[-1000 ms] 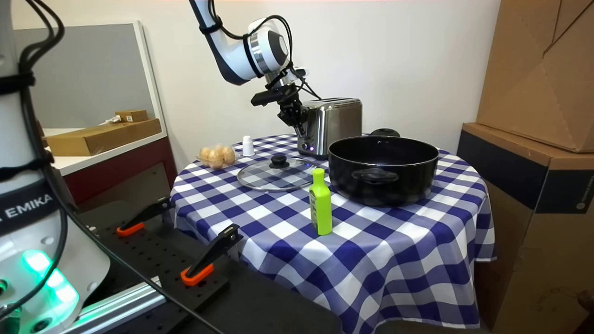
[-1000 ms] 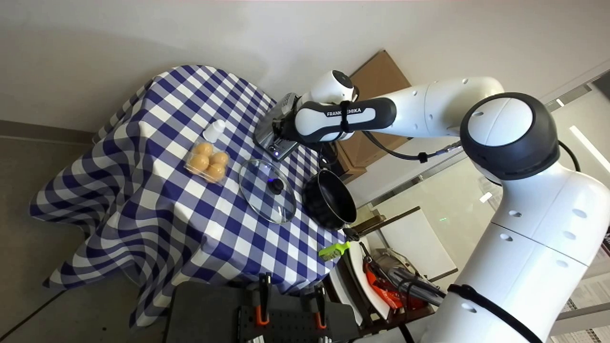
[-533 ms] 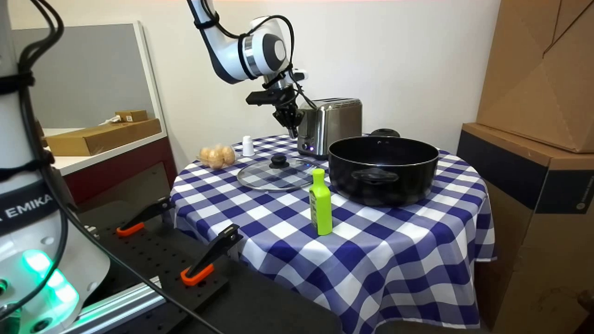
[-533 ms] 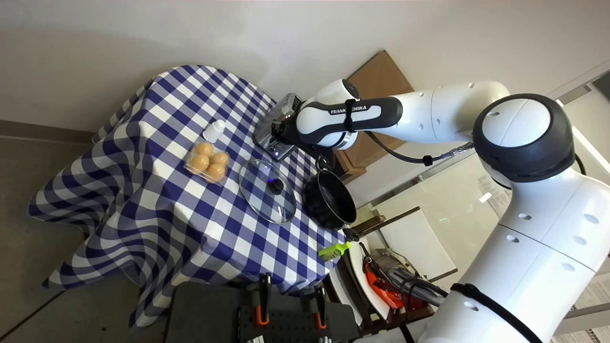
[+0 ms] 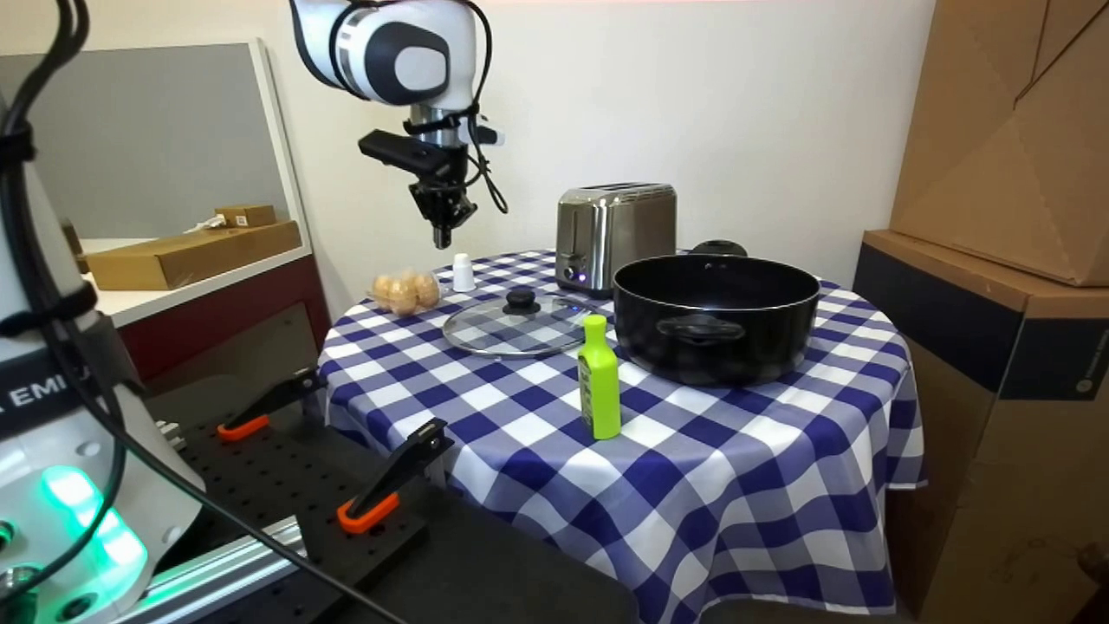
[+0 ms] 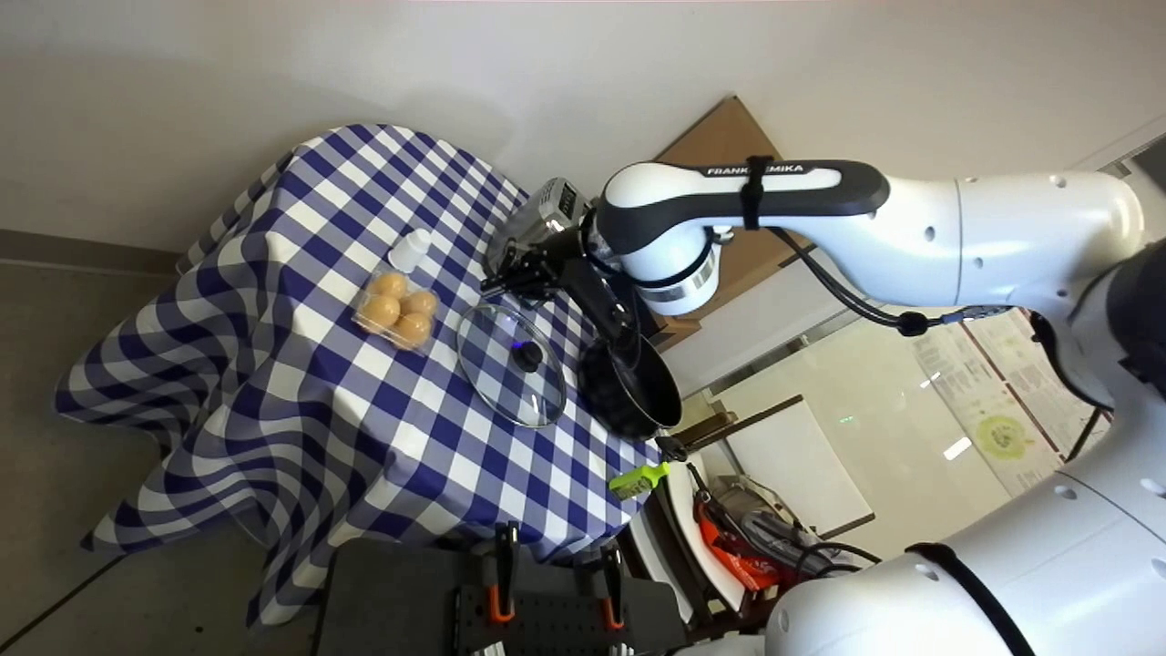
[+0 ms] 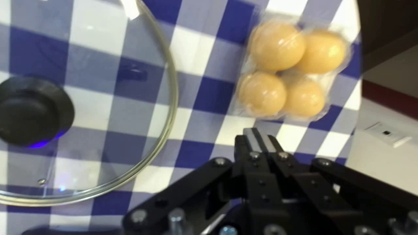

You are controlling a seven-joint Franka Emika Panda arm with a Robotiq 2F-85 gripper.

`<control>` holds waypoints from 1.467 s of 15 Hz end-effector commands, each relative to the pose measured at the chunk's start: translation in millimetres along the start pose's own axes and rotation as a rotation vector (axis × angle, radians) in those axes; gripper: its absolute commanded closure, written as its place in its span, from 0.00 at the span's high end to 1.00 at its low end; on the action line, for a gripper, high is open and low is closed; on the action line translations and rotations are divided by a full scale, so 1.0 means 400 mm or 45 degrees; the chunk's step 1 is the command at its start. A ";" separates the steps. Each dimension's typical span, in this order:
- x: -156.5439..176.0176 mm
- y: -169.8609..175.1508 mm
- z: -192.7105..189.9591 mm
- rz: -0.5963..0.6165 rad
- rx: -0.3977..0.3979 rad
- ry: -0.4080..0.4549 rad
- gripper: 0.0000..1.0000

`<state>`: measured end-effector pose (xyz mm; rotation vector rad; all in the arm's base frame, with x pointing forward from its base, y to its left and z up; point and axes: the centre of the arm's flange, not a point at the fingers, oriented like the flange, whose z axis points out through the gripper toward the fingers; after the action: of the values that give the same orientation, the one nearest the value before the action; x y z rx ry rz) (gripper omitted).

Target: Push the lever on the toaster downwards.

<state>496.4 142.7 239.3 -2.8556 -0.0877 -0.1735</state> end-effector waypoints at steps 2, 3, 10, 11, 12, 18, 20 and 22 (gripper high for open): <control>-0.196 0.020 -0.170 0.039 0.032 -0.172 0.00; -0.224 0.035 -0.195 0.085 -0.002 -0.191 0.00; -0.383 0.177 -0.401 0.310 -0.162 -0.128 0.00; -0.404 0.193 -0.432 0.335 -0.187 -0.121 0.00; -0.418 0.209 -0.468 0.345 -0.202 -0.121 0.00; -0.517 0.243 -0.707 0.382 -0.208 -0.119 0.40; -0.549 0.235 -0.750 0.382 -0.197 -0.126 0.53; -0.581 0.223 -0.789 0.388 -0.213 -0.119 0.68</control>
<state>275.0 -40.0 463.9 -2.9730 0.3507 0.0478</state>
